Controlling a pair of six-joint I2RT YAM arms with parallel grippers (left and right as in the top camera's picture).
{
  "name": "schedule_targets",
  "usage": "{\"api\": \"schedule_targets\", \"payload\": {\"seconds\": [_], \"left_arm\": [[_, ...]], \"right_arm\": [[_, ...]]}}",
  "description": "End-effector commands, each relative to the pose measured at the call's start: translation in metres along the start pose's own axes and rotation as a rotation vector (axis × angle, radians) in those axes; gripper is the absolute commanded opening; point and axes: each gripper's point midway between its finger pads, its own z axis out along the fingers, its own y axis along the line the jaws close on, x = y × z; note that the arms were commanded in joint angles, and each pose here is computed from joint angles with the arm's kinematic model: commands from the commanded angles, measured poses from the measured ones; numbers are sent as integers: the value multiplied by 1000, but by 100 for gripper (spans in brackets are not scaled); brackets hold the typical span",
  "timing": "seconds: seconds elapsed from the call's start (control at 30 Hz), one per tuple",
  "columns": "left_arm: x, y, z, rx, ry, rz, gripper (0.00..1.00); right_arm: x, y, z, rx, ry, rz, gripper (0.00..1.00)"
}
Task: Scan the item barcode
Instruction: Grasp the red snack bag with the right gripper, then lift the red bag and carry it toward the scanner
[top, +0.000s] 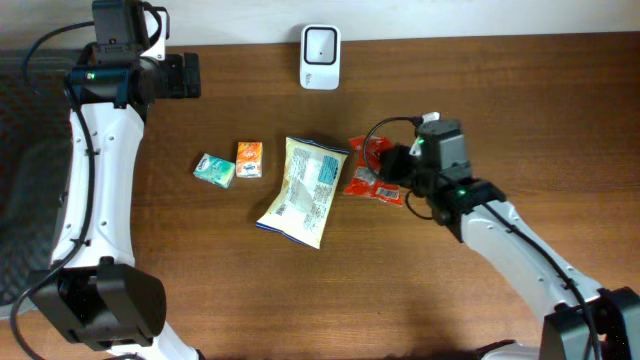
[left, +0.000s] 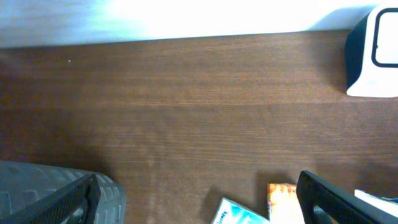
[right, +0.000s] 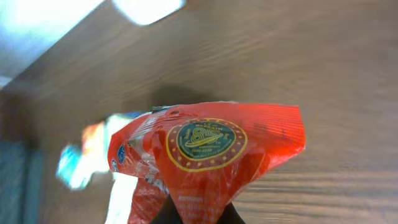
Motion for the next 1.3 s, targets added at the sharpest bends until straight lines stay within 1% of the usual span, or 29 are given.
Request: {"api": "schedule_targets", "payload": {"seconds": [0.0,0.07,0.13,0.23,0.3,0.33,0.37,0.4,0.43,0.47,0.5,0.57,0.67,0.77,0.87,0.93,0.97,1.0,1.1,1.27], "left_arm": [[-5,0,-10,8,-24,-5,99],[-5,0,-10,8,-24,-5,99],[-5,0,-10,8,-24,-5,99],[-5,0,-10,8,-24,-5,99],[-5,0,-10,8,-24,-5,99],[-5,0,-10,8,-24,-5,99],[-5,0,-10,8,-24,-5,99],[-5,0,-10,8,-24,-5,99],[-5,0,-10,8,-24,-5,99],[-5,0,-9,8,-24,-5,99],[-5,0,-9,8,-24,-5,99],[-5,0,-9,8,-24,-5,99],[-5,0,-9,8,-24,-5,99],[-5,0,-9,8,-24,-5,99],[-5,0,-10,8,-24,-5,99],[-5,0,-10,8,-24,-5,99],[-5,0,-9,8,-24,-5,99],[-5,0,-10,8,-24,-5,99],[-5,0,-9,8,-24,-5,99],[-5,0,-10,8,-24,-5,99]], "right_arm": [[-18,-20,4,187,-213,244,4],[-15,-25,9,219,-240,283,4],[-10,-34,16,243,-240,366,4],[5,-49,28,286,-222,538,4],[16,-50,37,284,-171,562,4],[22,-50,41,283,-144,558,7],[27,-49,43,281,-112,529,25],[31,-47,45,271,-75,462,50],[34,-42,45,251,-38,400,65],[35,-36,43,220,-7,356,73],[34,-29,40,181,21,305,76],[26,-14,28,97,62,163,76],[5,-15,5,88,100,-47,76],[-27,-12,-18,59,176,-260,75],[-60,-10,-32,64,243,-420,77],[-78,-8,-26,71,306,-549,85],[-81,-8,-17,67,347,-615,92],[-80,-10,-7,56,385,-659,99],[-59,-16,25,-54,505,-757,99],[-14,-41,63,-185,670,-812,99]]}}
